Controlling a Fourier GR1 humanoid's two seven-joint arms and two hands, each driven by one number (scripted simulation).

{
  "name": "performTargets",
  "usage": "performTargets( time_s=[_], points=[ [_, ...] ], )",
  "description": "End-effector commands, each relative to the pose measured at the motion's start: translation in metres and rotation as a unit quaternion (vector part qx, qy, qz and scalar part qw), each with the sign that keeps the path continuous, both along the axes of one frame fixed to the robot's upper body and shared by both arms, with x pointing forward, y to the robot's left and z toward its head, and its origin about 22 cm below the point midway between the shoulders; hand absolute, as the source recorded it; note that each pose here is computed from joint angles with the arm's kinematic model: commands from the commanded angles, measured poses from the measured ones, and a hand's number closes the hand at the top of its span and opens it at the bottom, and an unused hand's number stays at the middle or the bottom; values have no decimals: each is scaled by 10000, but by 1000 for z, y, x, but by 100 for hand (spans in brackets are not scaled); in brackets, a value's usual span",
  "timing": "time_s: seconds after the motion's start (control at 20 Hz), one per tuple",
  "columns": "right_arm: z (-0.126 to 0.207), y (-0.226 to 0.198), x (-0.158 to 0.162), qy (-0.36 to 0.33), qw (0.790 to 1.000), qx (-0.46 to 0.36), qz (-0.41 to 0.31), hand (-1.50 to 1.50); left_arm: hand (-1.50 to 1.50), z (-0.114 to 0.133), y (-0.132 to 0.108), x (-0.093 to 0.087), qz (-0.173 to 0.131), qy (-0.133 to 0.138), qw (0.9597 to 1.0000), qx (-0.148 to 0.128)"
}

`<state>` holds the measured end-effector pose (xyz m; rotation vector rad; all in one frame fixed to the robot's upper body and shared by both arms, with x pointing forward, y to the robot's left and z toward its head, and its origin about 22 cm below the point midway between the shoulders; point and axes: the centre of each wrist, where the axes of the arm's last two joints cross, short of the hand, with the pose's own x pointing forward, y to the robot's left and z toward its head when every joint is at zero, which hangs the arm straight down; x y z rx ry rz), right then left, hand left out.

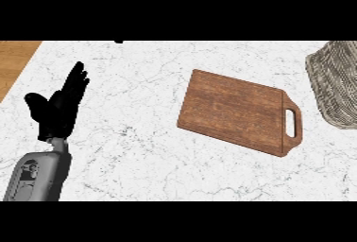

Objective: Pick the tomato from the cutting board and place it in the basket

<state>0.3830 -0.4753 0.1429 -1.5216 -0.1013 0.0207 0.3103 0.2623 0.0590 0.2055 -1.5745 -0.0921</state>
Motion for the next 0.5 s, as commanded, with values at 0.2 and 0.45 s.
performTargets(
  time_s=[0.2,0.45],
  points=[
    [-10,-1,-4,118,9967,573,-554,150,0,3,-3,4,34,-28,10000,13],
    [-17,-1,-6,-482,9965,203,-653,-150,0,-6,0,-2,24,-5,10000,-27]
  ],
)
